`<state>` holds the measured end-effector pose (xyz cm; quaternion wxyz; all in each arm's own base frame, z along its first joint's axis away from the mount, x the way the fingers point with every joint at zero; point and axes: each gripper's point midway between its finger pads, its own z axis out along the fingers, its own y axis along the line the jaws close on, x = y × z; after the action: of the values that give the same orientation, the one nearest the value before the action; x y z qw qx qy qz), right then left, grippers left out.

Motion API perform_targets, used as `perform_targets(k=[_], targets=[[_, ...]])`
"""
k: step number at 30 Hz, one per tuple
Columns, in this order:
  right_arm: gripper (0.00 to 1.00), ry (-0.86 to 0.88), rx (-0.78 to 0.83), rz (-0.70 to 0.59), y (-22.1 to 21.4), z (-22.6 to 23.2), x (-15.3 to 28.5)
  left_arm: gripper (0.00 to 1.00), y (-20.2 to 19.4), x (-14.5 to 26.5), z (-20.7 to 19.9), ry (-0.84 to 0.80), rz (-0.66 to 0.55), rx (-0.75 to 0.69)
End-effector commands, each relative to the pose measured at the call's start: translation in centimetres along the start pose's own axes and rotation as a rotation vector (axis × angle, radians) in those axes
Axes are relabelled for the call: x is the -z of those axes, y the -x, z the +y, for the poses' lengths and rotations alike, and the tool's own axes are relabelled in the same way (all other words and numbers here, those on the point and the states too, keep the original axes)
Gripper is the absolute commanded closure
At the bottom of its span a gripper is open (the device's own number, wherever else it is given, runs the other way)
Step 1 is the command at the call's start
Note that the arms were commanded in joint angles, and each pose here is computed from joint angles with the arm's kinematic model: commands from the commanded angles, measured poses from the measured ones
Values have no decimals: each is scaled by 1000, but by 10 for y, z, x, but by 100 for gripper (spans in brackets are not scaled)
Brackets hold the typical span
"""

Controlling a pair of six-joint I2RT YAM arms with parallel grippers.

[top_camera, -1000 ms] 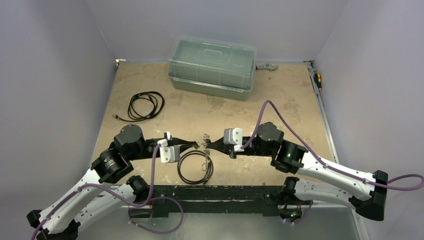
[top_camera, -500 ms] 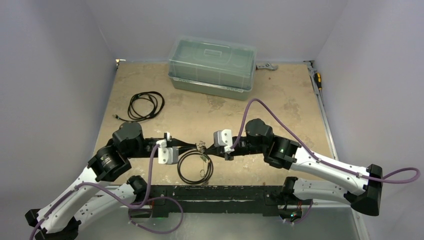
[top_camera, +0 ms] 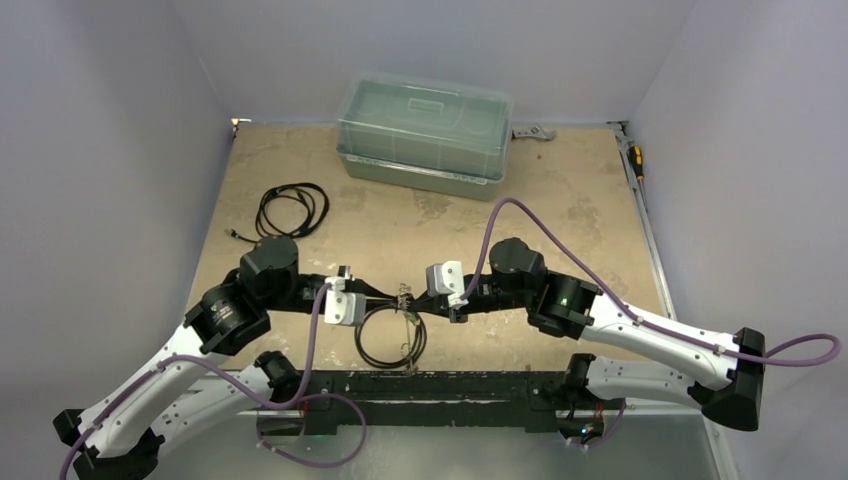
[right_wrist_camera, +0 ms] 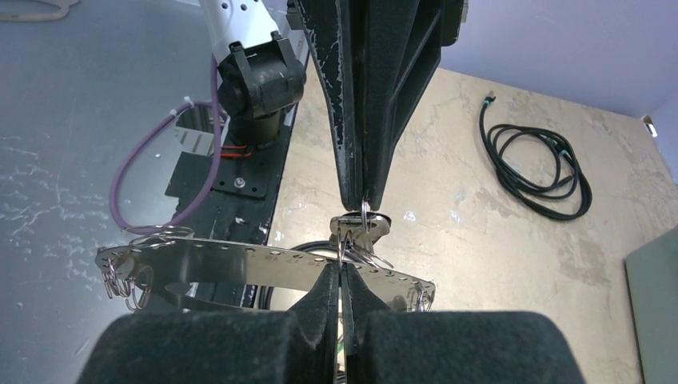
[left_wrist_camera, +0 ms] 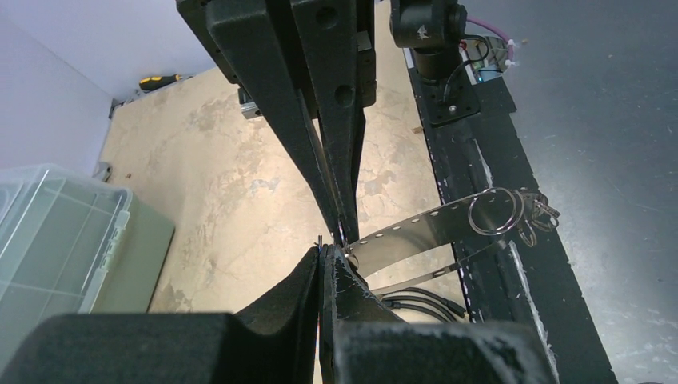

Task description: Put the keys on the keyring

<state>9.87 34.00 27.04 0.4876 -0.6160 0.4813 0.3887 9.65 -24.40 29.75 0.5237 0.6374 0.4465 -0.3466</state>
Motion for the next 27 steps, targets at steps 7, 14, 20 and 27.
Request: perform_targets(k=[7,14,20,27], targets=[[100,21,54,-92,38,1,5,100,18,0,-4,-46,-49,-24],[100,30,54,-90,38,3,4,100,16,-3,-3,-54,-47,-16],[100,27,54,-89,38,3,3,100,17,-5,-7,-78,-59,-8],[100,33,51,-81,36,3,1,100,20,-2,-11,-91,-76,-16]])
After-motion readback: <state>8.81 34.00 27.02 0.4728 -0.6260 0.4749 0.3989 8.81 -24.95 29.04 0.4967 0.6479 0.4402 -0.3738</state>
